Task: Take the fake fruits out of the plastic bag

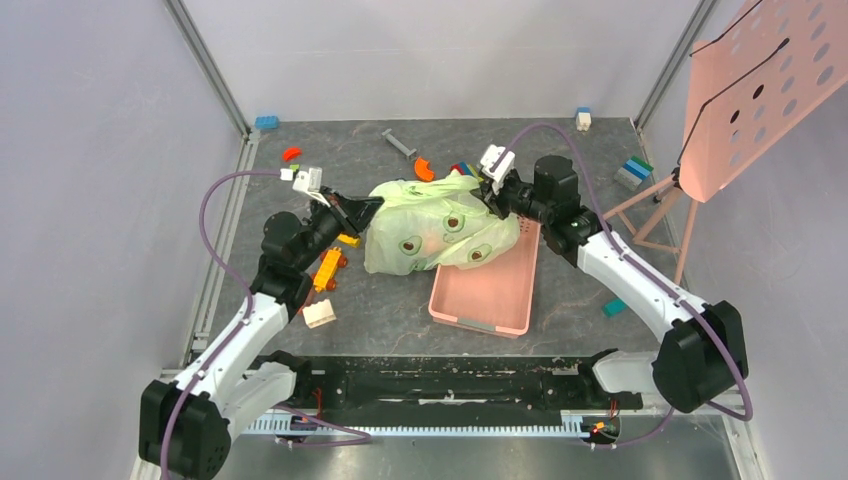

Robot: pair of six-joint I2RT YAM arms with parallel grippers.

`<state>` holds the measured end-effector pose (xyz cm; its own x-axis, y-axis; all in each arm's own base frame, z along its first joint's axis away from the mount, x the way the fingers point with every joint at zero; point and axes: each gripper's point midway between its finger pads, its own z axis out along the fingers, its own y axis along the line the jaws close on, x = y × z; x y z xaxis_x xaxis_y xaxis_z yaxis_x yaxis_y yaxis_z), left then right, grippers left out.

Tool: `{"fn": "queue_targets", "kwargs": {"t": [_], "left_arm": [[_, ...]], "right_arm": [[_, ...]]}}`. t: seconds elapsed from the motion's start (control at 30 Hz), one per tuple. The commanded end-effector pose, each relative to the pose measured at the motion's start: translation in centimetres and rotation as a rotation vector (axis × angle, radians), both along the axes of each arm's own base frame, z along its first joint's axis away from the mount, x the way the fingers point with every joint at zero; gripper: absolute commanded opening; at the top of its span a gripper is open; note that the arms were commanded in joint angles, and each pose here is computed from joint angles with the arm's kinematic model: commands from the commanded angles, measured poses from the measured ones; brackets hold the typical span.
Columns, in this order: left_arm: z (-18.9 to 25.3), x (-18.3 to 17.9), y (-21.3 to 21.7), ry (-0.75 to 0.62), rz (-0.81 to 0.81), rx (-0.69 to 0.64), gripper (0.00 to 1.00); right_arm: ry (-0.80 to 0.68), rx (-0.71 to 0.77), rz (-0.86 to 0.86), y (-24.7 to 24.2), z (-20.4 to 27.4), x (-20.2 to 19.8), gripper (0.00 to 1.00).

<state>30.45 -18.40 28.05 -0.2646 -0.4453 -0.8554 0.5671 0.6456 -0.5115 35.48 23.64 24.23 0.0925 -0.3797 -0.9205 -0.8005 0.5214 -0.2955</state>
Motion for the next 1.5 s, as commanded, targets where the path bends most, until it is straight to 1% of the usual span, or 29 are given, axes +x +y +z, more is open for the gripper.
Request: {"fn": "queue_targets", "kwargs": {"t": [0.0,0.07,0.17,0.2,0.3,0.33,0.4,0.43,0.47,0.5,0.57,0.63,0.7,0.8,0.9,0.93,1.0,1.07,1.1,1.13,1.27,1.37,1.47], "left_arm": [[2.5,0.9,2.1,-0.062,0.132,-0.012,0.08],[1.8,1.2,3.4,-0.021,0.215,-0.025,0.08],[1.2,1.3,5.3,0.021,0.325,-0.068,0.09],[0.9,1.2,5.7,0.029,0.346,-0.083,0.1],[0.9,0.8,6.0,0.035,0.357,-0.113,0.18],[1.0,0.7,6.4,0.038,0.379,-0.127,0.23],[1.3,0.4,6.3,0.031,0.366,-0.135,0.31],[1.5,0.3,6.2,0.025,0.361,-0.134,0.37],[1.6,0.1,6.1,0.023,0.349,-0.127,0.47],[2.0,-0.1,5.8,0.018,0.329,-0.12,0.54],[2.9,-0.6,5.4,0.006,0.297,-0.099,0.71],[3.9,-1.2,4.9,-0.014,0.259,-0.085,0.8],[5.0,-1.8,4.3,-0.034,0.216,-0.061,0.85],[5.9,-2.5,3.7,-0.024,0.162,0.006,0.93],[5.6,-3.0,3.3,0.028,0.122,0.08,0.96],[5.4,-3.3,3.1,0.036,0.099,0.104,0.96],[5.8,-4.2,2.5,0.006,0.045,0.154,0.94],[6.6,-5.5,1.8,-0.092,-0.035,0.246,0.96],[6.7,-5.6,1.9,-0.11,-0.04,0.282,0.99],[7.1,-5.6,2.2,-0.136,-0.035,0.327,0.99],[6.9,-4.7,2.3,-0.173,-0.082,0.509,1.0],[6.3,-4.6,2.2,-0.269,-0.147,0.657,1.0],[6.9,-4.6,2.1,-0.363,-0.146,0.678,1.0]], "right_arm": [[-0.096,0.108,-0.113,-1.0,5.1,1.1,0.12],[-0.114,0.201,-0.167,-1.7,6.8,0.8,0.08],[-0.065,0.4,-0.29,-3.0,7.9,0.4,0.0],[-0.05,0.471,-0.317,-3.3,8.1,0.2,0.0],[0.048,0.713,-0.348,-3.8,8.2,-1.2,0.0],[0.072,0.784,-0.349,-3.9,8.3,-1.7,0.0],[0.097,0.885,-0.337,-4.1,8.7,-2.4,0.0],[0.1,0.91,-0.314,-3.9,9.1,-2.6,0.0],[0.105,0.912,-0.297,-3.6,9.3,-2.7,0.0],[0.111,0.906,-0.287,-3.3,9.6,-2.5,0.0],[0.141,0.869,-0.282,-2.5,9.7,-1.8,0.0],[0.151,0.841,-0.266,-1.9,9.8,-1.5,0.0],[0.156,0.828,-0.273,-1.8,9.6,-1.1,0.0],[0.167,0.797,-0.279,-1.4,9.0,-0.6,0.0],[0.177,0.763,-0.301,-1.2,8.5,0.0,0.0],[0.177,0.757,-0.304,-1.2,8.5,0.1,0.0],[0.174,0.738,-0.303,-1.0,8.6,0.3,0.0],[0.178,0.702,-0.299,-0.7,8.6,0.5,0.0],[0.177,0.682,-0.295,-0.5,8.6,0.6,0.0],[0.175,0.664,-0.285,-0.4,8.6,0.7,0.0],[0.166,0.616,-0.247,0.2,8.9,0.6,0.0],[0.166,0.589,-0.218,0.7,9.1,0.5,0.0],[0.171,0.565,-0.189,1.0,9.0,0.3,0.0]]}}
